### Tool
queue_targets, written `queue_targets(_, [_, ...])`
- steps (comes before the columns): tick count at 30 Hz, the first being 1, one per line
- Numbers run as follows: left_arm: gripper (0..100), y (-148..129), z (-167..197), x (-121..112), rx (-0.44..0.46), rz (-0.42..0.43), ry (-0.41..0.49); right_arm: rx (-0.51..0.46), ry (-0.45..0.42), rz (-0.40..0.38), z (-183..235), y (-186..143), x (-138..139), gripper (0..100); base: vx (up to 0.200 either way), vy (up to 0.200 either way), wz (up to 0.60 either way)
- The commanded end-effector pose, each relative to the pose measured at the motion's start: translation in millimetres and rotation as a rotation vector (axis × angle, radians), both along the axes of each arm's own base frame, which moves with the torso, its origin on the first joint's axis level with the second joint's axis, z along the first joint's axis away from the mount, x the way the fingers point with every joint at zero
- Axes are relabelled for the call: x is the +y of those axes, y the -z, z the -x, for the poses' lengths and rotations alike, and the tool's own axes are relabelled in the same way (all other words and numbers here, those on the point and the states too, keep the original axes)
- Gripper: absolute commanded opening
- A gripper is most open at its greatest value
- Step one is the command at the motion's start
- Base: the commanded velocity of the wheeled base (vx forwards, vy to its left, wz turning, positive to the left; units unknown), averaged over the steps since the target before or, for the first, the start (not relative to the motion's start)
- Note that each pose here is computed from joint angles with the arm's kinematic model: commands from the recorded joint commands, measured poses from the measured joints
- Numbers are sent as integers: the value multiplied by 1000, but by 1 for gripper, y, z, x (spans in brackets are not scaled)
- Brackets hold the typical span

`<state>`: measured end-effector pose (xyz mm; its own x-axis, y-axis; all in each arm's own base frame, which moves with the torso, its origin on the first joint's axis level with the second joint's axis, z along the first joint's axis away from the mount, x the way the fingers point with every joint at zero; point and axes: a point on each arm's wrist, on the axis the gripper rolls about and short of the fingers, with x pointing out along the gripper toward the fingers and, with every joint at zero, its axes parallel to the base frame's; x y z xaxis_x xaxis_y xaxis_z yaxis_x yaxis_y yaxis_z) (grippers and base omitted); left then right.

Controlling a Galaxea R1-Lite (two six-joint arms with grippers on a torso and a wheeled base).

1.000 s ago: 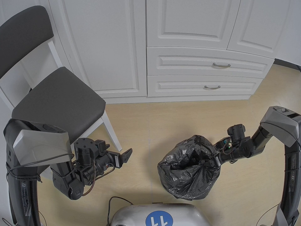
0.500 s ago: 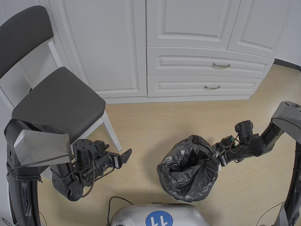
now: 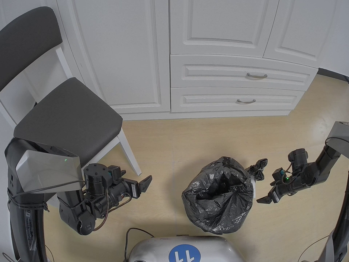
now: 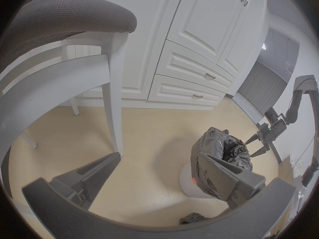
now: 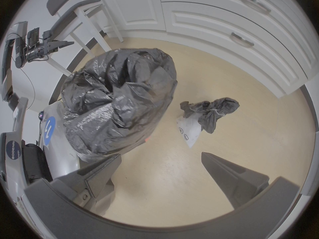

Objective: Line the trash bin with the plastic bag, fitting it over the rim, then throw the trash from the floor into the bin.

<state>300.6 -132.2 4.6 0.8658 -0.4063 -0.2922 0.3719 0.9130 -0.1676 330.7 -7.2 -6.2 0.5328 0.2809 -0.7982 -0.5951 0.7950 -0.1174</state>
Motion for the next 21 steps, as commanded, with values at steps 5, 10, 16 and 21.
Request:
queue_targets(5, [100, 0, 0, -1, 0, 1, 2, 51, 100, -46, -21, 26, -7, 100, 0, 0, 0])
queue_targets(10, [100, 1, -1, -1, -1, 3, 2, 59, 89, -88, -28, 26, 19, 100, 0, 0, 0])
queue_targets(16, [100, -1, -1, 1, -4, 3, -4, 36, 154, -140, -58, 31, 38, 100, 0, 0, 0])
queue_targets(21, [100, -1, -1, 2, -3, 3, -7, 11, 198, -120, -81, 32, 37, 100, 0, 0, 0])
